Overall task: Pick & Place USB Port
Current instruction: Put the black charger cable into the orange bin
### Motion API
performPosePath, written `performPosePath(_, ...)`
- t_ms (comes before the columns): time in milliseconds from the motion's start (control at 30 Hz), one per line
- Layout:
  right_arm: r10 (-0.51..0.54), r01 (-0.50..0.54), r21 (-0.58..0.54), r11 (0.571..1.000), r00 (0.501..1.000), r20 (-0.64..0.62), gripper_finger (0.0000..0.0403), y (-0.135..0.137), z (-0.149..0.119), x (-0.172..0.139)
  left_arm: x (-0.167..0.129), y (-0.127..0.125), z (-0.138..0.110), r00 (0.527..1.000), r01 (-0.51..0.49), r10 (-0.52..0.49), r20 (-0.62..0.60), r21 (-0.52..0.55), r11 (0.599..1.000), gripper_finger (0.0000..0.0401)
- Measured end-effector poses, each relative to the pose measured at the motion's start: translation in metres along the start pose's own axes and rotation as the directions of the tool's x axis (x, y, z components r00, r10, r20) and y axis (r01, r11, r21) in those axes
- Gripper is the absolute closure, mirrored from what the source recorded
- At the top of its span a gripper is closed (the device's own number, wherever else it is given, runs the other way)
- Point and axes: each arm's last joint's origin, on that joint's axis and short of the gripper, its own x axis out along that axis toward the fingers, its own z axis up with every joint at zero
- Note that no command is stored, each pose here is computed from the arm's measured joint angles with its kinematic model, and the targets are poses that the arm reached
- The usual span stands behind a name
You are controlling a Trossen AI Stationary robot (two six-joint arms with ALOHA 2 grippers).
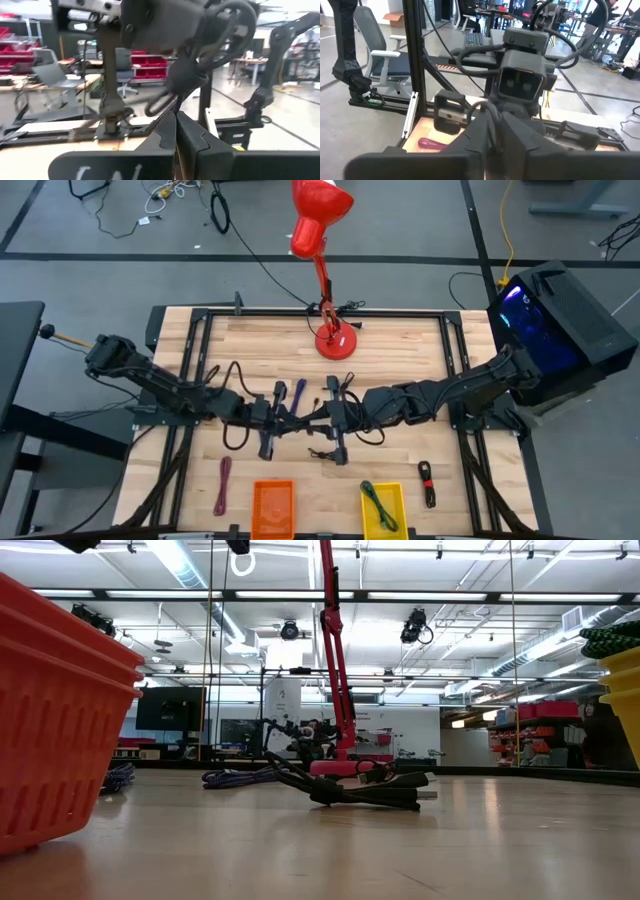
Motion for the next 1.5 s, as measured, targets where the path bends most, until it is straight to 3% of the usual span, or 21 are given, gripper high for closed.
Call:
performPosePath(300,-0.098,0.096,-0.031,0.995,0.991,-0.087,0.0277,-0.009,0.007,-0.024,-0.009,-0.026,-0.01,0.993,-0.059,0.056,-0.105,-0.025,0.998,0.0401)
performPosePath(533,-0.249,0.253,-0.011,0.968,0.942,-0.225,0.0268,-0.023,0.013,-0.067,-0.033,-0.068,-0.022,0.969,-0.094,0.076,-0.236,-0.066,0.993,0.0401)
performPosePath(767,-0.335,0.36,0.005,0.933,0.874,-0.353,0.0279,-0.032,0.008,-0.098,-0.07,-0.113,-0.031,0.943,-0.085,-0.007,-0.332,-0.26,0.962,0.0401)
performPosePath(933,-0.356,0.377,-0.015,0.926,0.86,-0.365,0.0284,-0.033,0.007,-0.102,-0.083,-0.133,-0.041,0.933,-0.135,-0.038,-0.357,-0.448,0.884,0.0401)
performPosePath(1033,-0.359,0.37,-0.04,0.928,0.86,-0.363,0.0285,-0.034,0.008,-0.101,-0.079,-0.144,-0.055,0.923,-0.179,-0.037,-0.382,-0.514,0.839,0.0401)
performPosePath(1133,-0.39,0.396,-0.059,0.916,0.849,-0.358,0.0285,-0.035,0.008,-0.102,-0.067,-0.16,-0.066,0.908,-0.186,-0.061,-0.414,-0.529,0.828,0.0401)
performPosePath(1367,-0.407,0.405,-0.084,0.91,0.84,-0.357,0.0285,-0.036,0.008,-0.102,-0.037,-0.201,-0.065,0.902,-0.185,-0.084,-0.423,-0.556,0.81,0.0401)
performPosePath(1500,-0.401,0.398,-0.087,0.913,0.84,-0.366,0.0285,-0.035,0.007,-0.102,-0.03,-0.21,-0.075,0.826,-0.302,-0.041,-0.563,-0.502,0.81,0.0401)
